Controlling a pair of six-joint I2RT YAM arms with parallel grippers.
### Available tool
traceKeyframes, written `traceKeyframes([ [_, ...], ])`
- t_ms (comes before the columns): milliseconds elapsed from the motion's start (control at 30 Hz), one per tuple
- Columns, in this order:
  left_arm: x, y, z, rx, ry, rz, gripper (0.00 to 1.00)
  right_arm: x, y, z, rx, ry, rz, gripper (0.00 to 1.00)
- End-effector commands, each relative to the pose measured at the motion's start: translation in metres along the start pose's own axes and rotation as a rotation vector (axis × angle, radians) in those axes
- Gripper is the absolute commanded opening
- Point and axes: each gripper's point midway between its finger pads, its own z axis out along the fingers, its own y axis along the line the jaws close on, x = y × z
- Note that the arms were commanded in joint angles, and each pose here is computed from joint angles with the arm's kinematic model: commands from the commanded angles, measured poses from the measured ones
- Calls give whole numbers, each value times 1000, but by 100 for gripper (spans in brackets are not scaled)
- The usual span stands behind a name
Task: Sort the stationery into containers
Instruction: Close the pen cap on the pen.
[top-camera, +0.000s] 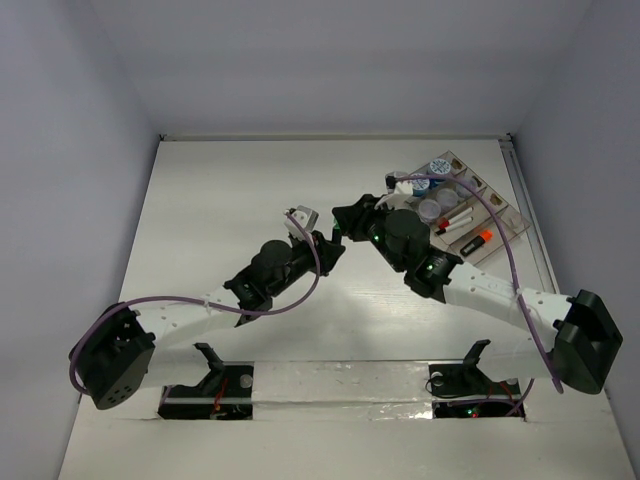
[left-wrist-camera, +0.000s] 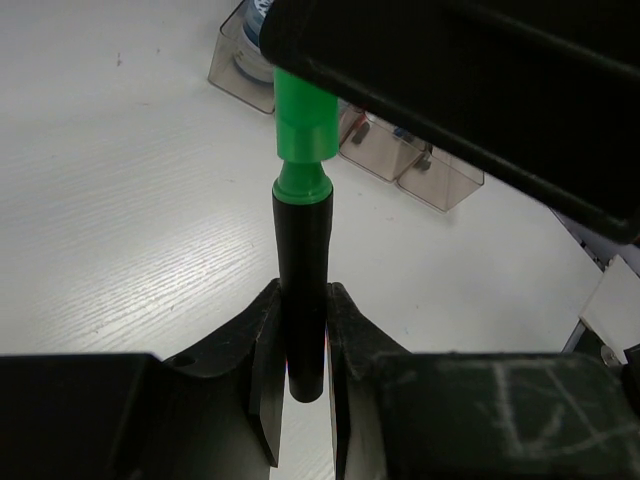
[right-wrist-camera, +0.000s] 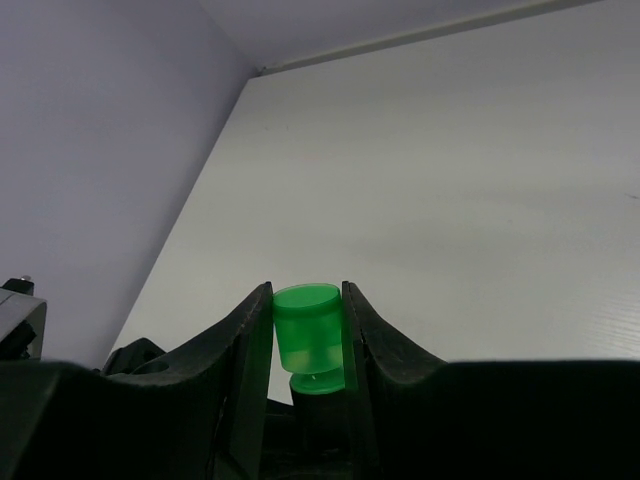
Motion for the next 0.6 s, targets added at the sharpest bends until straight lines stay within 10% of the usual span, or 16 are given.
traceKeyframes([
  [0,-43,-17,3,30,-120,14,0,-13,11,-5,-27,-56,34,0],
  [567,-70,-21,4,14,-187,40,0,16,10,-6,-23,0,29,0],
])
